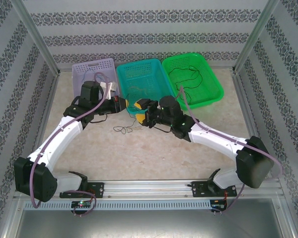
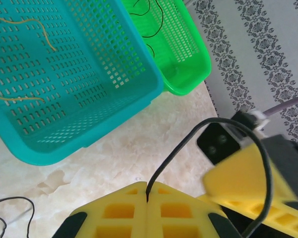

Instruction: Untangle the cables

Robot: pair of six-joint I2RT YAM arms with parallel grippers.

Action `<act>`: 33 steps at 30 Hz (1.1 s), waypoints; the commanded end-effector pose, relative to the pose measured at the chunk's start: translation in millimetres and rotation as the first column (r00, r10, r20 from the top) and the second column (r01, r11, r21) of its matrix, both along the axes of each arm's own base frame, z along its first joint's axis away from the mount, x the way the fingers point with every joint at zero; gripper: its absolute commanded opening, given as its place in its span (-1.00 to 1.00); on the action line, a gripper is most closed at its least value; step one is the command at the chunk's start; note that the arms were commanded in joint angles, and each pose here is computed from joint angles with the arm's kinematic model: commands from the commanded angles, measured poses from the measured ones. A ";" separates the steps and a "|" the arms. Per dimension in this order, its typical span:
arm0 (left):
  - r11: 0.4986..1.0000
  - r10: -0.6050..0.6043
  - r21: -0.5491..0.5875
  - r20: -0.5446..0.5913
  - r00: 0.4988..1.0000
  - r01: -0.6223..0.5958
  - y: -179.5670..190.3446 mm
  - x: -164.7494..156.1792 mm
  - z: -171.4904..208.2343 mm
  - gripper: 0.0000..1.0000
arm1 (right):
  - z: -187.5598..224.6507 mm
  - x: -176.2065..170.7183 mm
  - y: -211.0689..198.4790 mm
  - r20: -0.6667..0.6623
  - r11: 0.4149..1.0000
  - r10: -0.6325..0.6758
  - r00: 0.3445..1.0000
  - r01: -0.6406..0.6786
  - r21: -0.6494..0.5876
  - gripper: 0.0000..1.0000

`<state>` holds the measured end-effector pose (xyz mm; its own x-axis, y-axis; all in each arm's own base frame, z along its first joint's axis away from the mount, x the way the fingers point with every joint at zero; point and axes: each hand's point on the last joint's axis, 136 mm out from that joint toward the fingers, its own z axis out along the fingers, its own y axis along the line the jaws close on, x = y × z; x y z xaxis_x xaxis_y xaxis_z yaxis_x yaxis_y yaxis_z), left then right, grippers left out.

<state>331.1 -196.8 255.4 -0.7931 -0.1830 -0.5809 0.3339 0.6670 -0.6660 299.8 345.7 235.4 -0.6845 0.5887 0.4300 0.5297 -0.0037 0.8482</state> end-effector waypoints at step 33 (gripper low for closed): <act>0.830 0.536 0.387 -0.350 0.768 -0.402 57.1 -60.4 -120.8 0.01 | -88.4 -46.8 -220.9 0.108 0.731 0.242 0.964 -0.108 -0.674 -1.00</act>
<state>277.3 -177.7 146.9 -0.8824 -0.3278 -0.3374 -0.1158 0.8466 -0.5195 272.7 124.1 157.6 -0.7449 0.6580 -0.1104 0.3920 0.5655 0.7257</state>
